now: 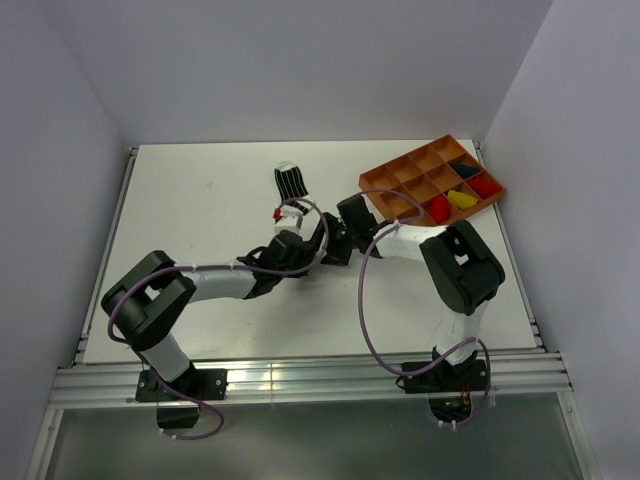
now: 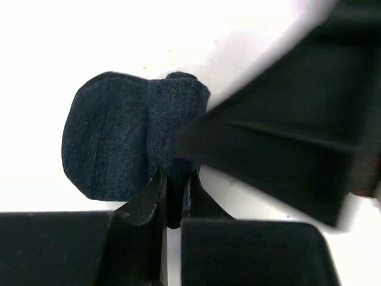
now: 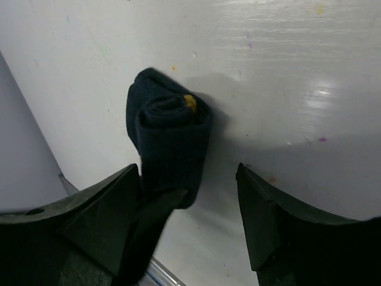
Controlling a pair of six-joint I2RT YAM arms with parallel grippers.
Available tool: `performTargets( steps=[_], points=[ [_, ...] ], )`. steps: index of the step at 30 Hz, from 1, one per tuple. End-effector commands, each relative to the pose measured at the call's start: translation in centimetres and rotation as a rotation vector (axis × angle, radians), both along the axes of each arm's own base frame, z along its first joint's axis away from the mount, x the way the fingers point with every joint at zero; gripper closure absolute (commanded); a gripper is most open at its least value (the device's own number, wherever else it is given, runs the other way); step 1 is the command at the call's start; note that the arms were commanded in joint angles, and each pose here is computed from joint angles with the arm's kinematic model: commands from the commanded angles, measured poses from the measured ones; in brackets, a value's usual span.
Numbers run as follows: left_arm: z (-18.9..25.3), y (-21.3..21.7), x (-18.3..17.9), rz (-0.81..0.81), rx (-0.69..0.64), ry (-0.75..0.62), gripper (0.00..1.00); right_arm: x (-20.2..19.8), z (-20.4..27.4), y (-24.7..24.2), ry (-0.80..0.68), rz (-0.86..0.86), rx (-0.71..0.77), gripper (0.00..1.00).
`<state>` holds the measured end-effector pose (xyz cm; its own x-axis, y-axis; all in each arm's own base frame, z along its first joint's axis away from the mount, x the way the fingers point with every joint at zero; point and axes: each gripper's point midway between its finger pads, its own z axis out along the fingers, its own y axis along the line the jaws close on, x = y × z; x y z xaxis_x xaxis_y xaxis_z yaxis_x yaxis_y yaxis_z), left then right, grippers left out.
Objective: Roll the socks
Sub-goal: Roll the sock at the center of the board.
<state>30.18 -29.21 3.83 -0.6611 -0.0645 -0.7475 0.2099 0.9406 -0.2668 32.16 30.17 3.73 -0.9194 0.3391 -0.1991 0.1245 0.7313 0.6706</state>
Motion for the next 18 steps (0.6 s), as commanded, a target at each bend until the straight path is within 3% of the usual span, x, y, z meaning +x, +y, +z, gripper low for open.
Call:
performTargets(
  steps=[1, 9, 18],
  points=[
    [0.2, -0.9, -2.1, -0.07, -0.235, 0.162, 0.99, 1.7, 2.9, -0.2, -0.099, -0.05, 0.08, 0.26],
    [0.5, 0.2, -2.1, -0.072, -0.558, 0.333, 0.99, 1.6, 2.4, 1.0, -0.092, -0.035, 0.128, 0.26],
    [-1.3, 0.7, -2.1, -0.054, -0.582, 0.42, 0.99, 1.7, 0.8, 1.3, -0.064, -0.045, 0.097, 0.27]
  ],
)
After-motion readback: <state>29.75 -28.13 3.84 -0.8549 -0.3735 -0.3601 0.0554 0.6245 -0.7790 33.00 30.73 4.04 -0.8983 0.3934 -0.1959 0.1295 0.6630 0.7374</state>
